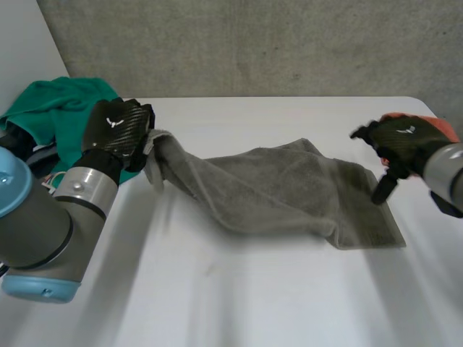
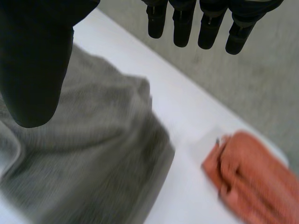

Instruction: Fold the laundry.

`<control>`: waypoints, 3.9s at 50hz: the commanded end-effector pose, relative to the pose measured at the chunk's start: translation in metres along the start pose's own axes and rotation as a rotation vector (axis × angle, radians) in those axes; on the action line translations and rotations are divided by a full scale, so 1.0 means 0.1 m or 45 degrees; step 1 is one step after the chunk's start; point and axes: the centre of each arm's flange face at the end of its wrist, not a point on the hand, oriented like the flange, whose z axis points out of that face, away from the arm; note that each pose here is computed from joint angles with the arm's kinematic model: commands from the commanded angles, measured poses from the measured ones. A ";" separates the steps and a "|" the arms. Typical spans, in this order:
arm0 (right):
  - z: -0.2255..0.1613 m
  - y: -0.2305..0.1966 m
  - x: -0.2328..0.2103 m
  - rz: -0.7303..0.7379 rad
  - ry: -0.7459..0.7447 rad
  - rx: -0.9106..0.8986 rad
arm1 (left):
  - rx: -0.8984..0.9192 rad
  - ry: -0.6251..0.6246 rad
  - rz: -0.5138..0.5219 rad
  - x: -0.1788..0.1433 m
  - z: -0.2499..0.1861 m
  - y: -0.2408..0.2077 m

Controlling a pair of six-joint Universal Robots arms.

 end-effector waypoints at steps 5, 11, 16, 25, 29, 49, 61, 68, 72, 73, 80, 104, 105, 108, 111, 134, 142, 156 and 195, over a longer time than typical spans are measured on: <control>0.03 0.55 0.10 0.093 0.000 -0.173 | 0.030 0.053 0.002 0.01 -0.09 -0.07; 0.12 0.92 -0.01 0.003 -0.016 -0.094 | 0.044 0.043 0.001 -0.01 -0.07 -0.10; 0.16 1.12 -0.06 -0.099 -0.047 -0.033 | 0.049 0.042 0.002 -0.02 -0.06 -0.11; 0.33 1.32 -0.08 -0.161 -0.082 -0.040 | 0.049 0.040 -0.002 -0.02 -0.05 -0.09; 0.38 1.31 -0.05 -0.183 -0.054 0.002 | 0.046 0.039 -0.002 -0.02 -0.04 -0.09; 0.63 1.40 -0.02 -0.244 -0.043 0.031 | 0.043 0.050 -0.002 -0.04 -0.03 -0.06; 0.74 1.30 0.07 -0.276 -0.005 0.092 | 0.047 0.055 -0.002 -0.03 -0.03 -0.06; 0.87 1.36 0.09 -0.276 -0.011 0.086 | 0.044 0.053 -0.001 -0.04 -0.03 -0.06; 0.89 1.28 0.15 -0.287 0.018 0.123 | 0.044 0.046 0.000 -0.06 -0.02 -0.06; 0.89 1.28 0.16 -0.283 0.023 0.127 | 0.043 0.044 0.000 -0.07 -0.02 -0.06; 0.44 0.40 0.52 -0.327 0.257 0.343 | 0.060 0.009 0.003 -0.17 0.00 -0.18; 0.11 0.04 0.40 -0.433 0.014 -0.204 | -0.421 0.158 -0.029 -0.26 0.20 0.37; 0.19 0.02 0.42 -0.420 0.052 -0.188 | -0.403 0.157 -0.018 -0.27 0.28 0.39; 0.45 -0.20 0.57 -0.387 0.245 -0.037 | -0.247 0.111 0.026 -0.36 0.67 0.28; 0.56 -0.54 0.74 -0.352 0.423 0.186 | -0.051 0.057 0.049 -0.47 0.99 0.01; 0.59 -0.76 0.75 -0.140 0.499 0.715 | 0.400 -0.090 -0.163 -0.88 1.36 -0.15; 1.03 0.26 0.27 -0.055 0.242 0.249 | 0.010 0.008 -0.096 -0.51 1.04 0.90; 0.96 0.78 0.00 -0.059 0.121 0.021 | -0.313 0.125 0.425 -0.52 0.30 1.00; 0.76 0.83 -0.09 -0.055 0.084 0.002 | -0.349 0.227 0.378 -0.17 0.51 1.38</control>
